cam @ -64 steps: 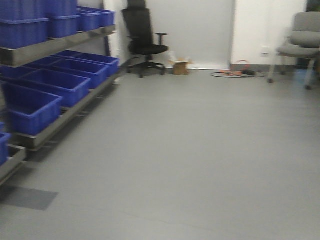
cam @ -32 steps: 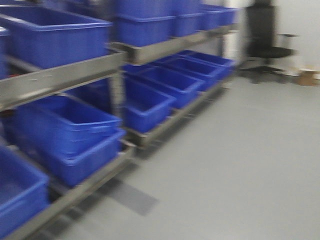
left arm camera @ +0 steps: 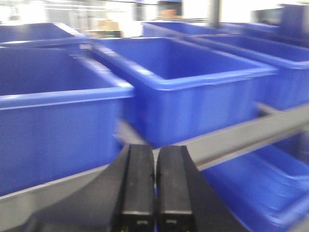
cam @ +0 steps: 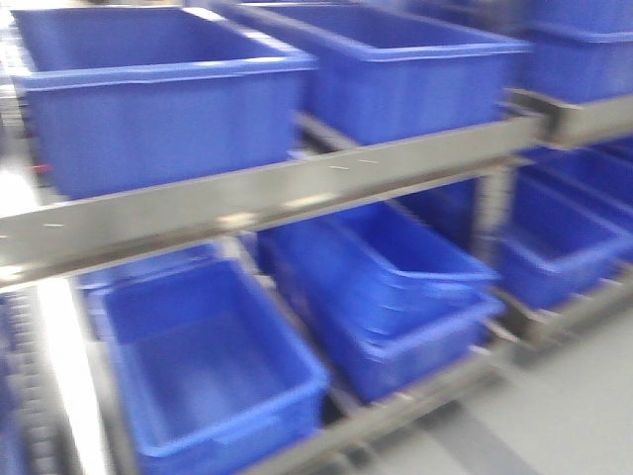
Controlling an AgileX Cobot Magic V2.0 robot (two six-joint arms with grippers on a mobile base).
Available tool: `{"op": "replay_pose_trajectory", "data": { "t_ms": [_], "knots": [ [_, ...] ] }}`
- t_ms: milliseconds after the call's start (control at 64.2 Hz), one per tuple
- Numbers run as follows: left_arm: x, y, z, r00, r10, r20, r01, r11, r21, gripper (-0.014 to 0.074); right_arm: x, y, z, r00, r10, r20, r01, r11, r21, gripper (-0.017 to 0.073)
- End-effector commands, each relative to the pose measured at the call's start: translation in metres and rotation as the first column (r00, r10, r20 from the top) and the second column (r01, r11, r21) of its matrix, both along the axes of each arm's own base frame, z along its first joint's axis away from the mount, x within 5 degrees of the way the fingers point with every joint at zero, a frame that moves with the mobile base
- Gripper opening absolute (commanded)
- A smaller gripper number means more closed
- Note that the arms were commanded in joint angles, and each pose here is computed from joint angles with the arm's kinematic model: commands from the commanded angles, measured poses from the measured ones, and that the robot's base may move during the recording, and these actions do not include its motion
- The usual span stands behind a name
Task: Place yellow foam block on left shelf second layer
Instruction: 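Turn the base and approach the shelf rack of blue bins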
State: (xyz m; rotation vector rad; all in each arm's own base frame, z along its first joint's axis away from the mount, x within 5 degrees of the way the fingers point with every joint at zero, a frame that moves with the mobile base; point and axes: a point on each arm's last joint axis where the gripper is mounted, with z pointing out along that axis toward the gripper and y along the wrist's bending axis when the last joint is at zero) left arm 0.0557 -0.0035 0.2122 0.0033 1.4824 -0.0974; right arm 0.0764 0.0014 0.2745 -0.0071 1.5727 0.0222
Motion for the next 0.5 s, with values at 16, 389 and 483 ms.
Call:
{"op": "replay_pose_trajectory", "data": {
  "t_ms": [16, 389, 483],
  "knots": [
    [-0.0013, 0.0001, -0.0004, 0.997, 0.000, 0.076, 0.001, 1.000, -0.014, 0.0124, -0.0004, -0.0004, 0.0178, 0.993, -0.006, 0.116, 0.008, 1.000, -0.021, 0.0517],
    [-0.0013, 0.0001, -0.0004, 0.997, 0.000, 0.076, 0.001, 1.000, -0.014, 0.0124, -0.0004, -0.0004, 0.0178, 0.993, -0.006, 0.116, 0.008, 1.000, -0.021, 0.0517],
    [-0.0013, 0.0001, -0.0004, 0.997, 0.000, 0.076, 0.001, 1.000, -0.014, 0.0124, -0.0004, -0.0004, 0.0178, 0.993, -0.006, 0.116, 0.008, 1.000, -0.021, 0.0517]
  ]
}}
